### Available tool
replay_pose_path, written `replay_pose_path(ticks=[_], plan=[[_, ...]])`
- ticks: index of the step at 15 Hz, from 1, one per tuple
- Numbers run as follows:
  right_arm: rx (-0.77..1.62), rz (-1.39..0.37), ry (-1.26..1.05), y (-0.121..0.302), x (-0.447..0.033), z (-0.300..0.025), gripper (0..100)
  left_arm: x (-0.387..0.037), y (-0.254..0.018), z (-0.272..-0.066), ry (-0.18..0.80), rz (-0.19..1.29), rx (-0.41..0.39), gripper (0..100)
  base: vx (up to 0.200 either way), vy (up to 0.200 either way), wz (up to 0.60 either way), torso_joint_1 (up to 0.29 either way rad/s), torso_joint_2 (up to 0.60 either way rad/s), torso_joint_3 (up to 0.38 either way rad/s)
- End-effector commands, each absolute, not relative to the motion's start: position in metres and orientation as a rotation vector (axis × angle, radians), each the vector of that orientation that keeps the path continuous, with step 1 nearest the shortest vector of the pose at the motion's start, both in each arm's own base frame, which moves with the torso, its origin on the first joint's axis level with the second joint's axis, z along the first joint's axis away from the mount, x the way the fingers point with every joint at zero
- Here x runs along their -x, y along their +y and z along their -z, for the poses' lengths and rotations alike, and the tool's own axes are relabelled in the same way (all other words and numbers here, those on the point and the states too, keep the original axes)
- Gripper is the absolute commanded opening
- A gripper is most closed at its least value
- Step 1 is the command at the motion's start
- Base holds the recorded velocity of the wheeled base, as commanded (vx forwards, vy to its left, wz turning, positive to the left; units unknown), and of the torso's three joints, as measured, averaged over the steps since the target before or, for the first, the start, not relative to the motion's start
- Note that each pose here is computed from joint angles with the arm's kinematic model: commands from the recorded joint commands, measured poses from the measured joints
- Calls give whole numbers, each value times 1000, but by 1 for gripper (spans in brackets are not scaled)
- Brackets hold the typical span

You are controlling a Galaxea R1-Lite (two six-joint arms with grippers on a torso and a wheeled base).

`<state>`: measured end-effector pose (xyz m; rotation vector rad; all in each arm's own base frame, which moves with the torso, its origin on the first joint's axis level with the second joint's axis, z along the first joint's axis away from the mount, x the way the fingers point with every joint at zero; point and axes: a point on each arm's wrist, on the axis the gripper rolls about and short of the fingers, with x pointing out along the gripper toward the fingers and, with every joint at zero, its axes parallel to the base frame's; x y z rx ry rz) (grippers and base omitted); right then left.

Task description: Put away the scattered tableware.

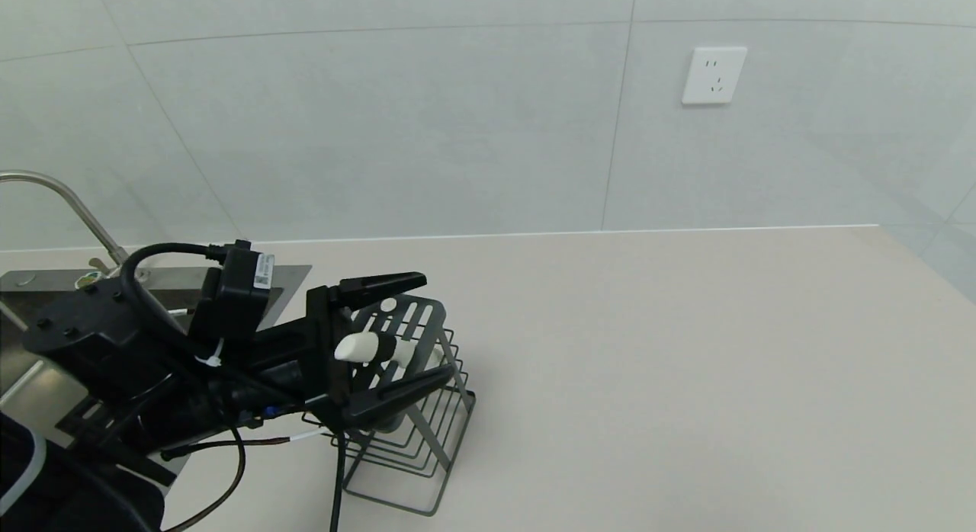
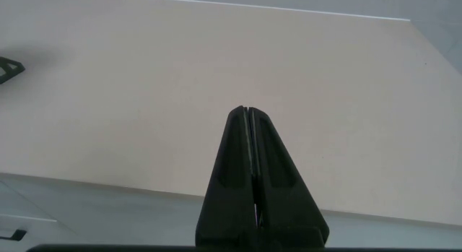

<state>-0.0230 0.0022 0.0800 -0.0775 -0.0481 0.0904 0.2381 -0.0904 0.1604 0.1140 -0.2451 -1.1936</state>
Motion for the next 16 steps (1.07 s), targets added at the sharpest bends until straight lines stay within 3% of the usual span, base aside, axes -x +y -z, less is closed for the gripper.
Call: replay_pose_path(ticks=[1,4,7,11,13,16], plan=[[77,-90,-48,2,23,-80,0,-225,-85,-180,-323,1184,-138,100,0,0,0,0,0,0],[22,-64,-48,2,23,-80,0,-181,-63,-222,-512,1118,-208,100,0,0,0,0,0,0],[12,-61,-48,2,23,-81,0,-108,-40,-239,-640,1061,-226,100,0,0,0,0,0,0],[-3,-61,-50,2,23,-81,0,-17,-18,-218,-549,934,-146,100,0,0,0,0,0,0],[-1,-58,-51,1,23,-81,0,38,-19,-183,-454,872,-91,100,0,0,0,0,0,0],[-3,-57,-50,1,23,-81,0,45,-18,-146,-361,803,-91,100,0,0,0,0,0,0]])
